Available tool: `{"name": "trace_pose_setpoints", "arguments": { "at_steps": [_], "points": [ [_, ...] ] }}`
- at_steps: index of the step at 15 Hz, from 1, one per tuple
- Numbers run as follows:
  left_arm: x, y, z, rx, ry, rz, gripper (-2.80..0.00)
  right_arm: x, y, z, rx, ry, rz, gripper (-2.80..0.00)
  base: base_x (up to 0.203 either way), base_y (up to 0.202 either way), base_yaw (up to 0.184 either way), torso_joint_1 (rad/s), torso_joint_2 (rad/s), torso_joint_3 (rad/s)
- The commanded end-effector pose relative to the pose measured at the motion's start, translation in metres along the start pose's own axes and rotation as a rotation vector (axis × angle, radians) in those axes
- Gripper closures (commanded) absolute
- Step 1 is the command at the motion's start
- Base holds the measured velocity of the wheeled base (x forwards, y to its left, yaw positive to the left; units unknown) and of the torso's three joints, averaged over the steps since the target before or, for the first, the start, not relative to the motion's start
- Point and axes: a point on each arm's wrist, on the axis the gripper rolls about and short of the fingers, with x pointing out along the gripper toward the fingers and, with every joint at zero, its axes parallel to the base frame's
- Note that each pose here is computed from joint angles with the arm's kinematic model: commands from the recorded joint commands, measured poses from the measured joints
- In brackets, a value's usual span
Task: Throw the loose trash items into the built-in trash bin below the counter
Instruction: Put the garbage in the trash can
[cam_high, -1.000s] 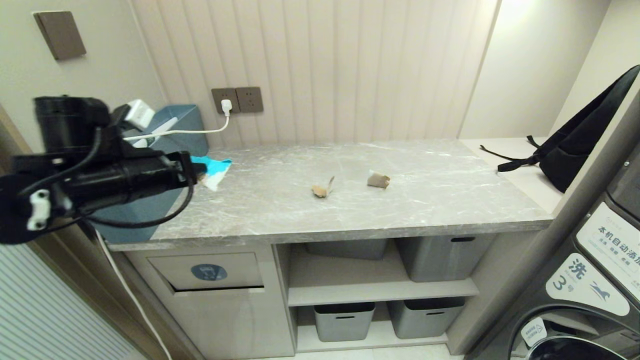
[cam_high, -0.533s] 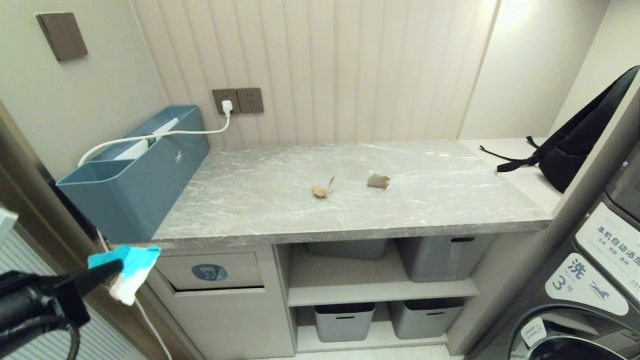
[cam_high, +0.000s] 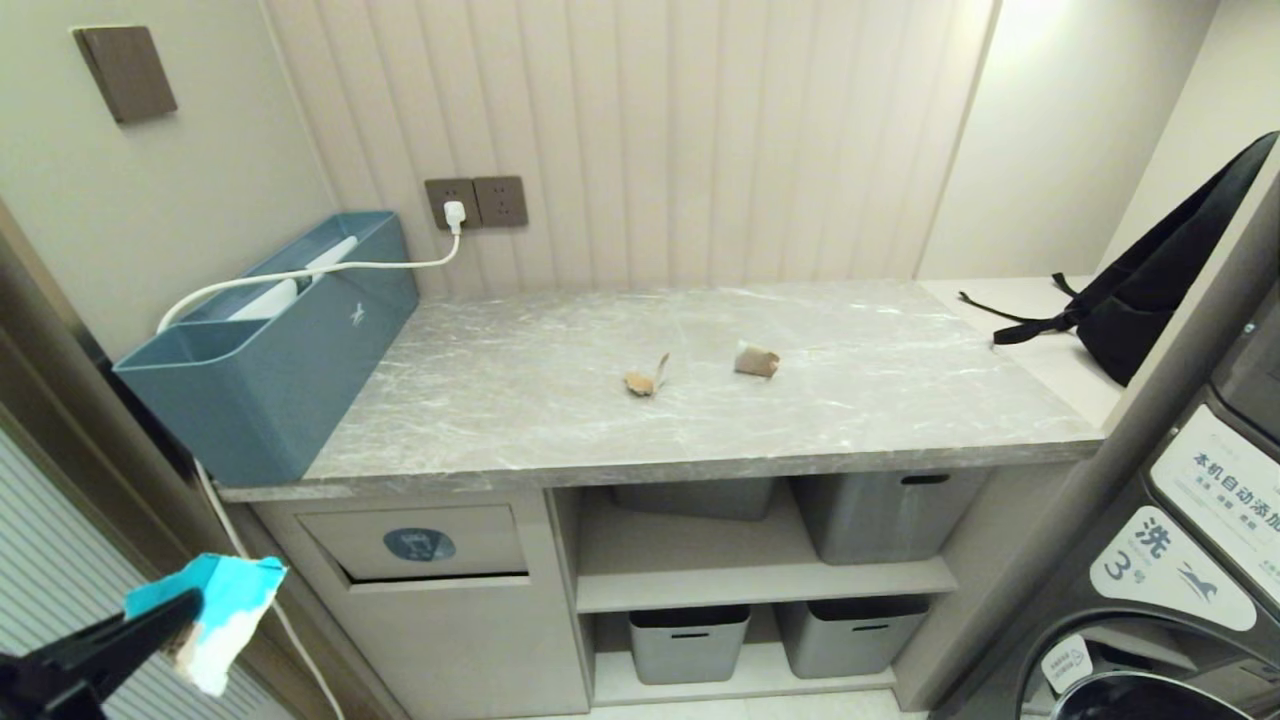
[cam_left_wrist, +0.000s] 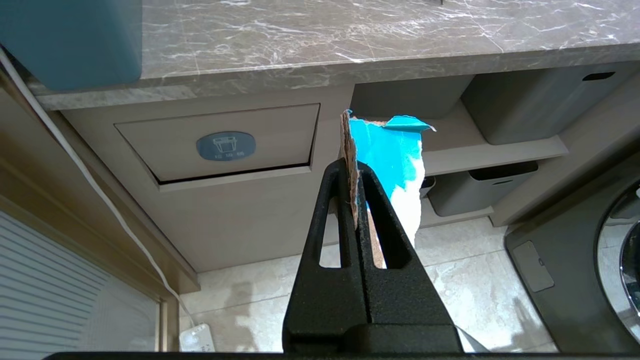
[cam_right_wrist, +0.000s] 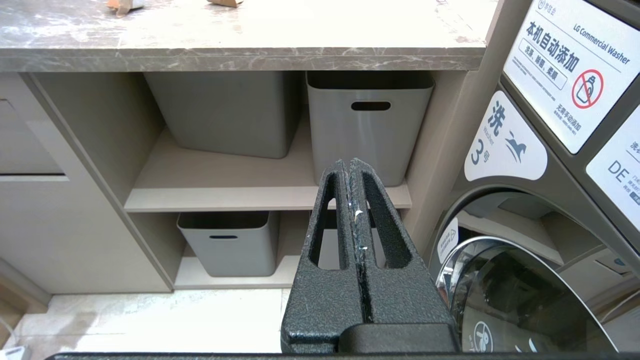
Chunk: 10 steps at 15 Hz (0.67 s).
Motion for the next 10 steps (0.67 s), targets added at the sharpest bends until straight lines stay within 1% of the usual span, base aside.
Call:
{"name": "trace_pose_setpoints", "arguments": {
  "at_steps": [1,3,5,7,10],
  "points": [
    [-0.001,0.0,0.0,0.001,-0.005,-0.002,0.0,0.0,0.0,0.0,-0.001,0.001,0.001,0.0,0.0,0.0,0.0,0.0,0.0,0.0],
    [0.0,0.0,0.001,0.0,-0.003,-0.002,0.0,0.0,0.0,0.0,-0.003,0.001,0.001,0.0,0.0,0.0,0.0,0.0,0.0,0.0],
    [0.003,0.0,-0.002,-0.009,0.021,-0.002,0.0,0.0,0.0,0.0,-0.003,0.001,0.001,0.0,0.0,0.0,0.0,-0.126,0.28,0.152],
    [0.012,0.002,-0.001,-0.018,0.058,-0.003,0.0,0.0,0.0,0.0,-0.003,0.0,0.001,0.0,0.0,0.0,0.0,-0.174,0.39,0.209],
    [0.025,0.004,-0.002,-0.034,0.117,-0.005,0.0,0.0,0.0,0.0,-0.003,-0.001,0.001,0.0,0.0,0.0,0.0,-0.243,0.53,0.281]
  ]
}}
